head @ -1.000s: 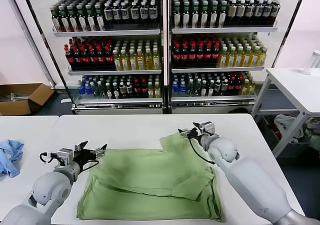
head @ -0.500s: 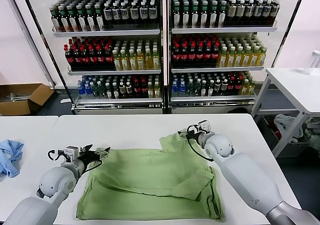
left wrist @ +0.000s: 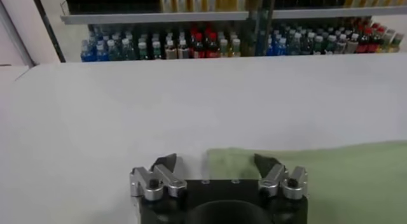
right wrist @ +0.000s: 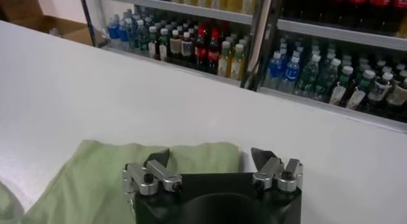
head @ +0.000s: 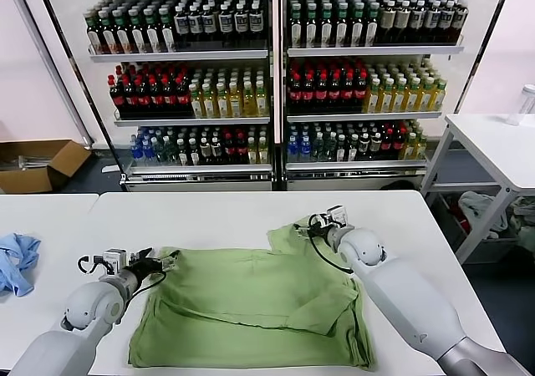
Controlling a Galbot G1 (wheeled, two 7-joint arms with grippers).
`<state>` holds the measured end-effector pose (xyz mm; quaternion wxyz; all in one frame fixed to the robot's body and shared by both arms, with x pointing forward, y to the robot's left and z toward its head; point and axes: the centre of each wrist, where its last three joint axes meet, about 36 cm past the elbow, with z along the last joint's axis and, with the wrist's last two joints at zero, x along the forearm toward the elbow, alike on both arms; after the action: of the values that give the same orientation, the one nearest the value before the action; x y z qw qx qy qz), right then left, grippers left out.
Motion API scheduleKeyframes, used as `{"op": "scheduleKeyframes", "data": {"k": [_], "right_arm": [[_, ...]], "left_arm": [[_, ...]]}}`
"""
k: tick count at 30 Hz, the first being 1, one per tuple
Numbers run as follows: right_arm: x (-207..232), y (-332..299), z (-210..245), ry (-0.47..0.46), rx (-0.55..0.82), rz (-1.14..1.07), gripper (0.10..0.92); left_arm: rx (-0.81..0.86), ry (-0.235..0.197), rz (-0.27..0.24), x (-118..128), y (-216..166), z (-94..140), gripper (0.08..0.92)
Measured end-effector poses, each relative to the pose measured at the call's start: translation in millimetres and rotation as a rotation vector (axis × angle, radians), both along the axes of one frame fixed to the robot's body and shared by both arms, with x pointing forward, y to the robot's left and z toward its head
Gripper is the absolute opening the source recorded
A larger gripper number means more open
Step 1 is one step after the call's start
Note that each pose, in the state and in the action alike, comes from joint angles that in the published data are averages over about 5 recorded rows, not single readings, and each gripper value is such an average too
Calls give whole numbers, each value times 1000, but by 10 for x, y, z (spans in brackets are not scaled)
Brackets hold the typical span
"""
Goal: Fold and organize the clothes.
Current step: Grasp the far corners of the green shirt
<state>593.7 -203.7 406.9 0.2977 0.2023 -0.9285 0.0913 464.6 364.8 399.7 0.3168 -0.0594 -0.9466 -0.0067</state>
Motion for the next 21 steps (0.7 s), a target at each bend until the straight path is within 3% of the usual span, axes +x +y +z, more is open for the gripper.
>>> {"op": "scheduleKeyframes", "data": {"k": [21], "right_arm": [[-253,-72,-68,13,20,14,164]], "left_arm": [[0,-26,-37,-145,-16,-44,137]]}}
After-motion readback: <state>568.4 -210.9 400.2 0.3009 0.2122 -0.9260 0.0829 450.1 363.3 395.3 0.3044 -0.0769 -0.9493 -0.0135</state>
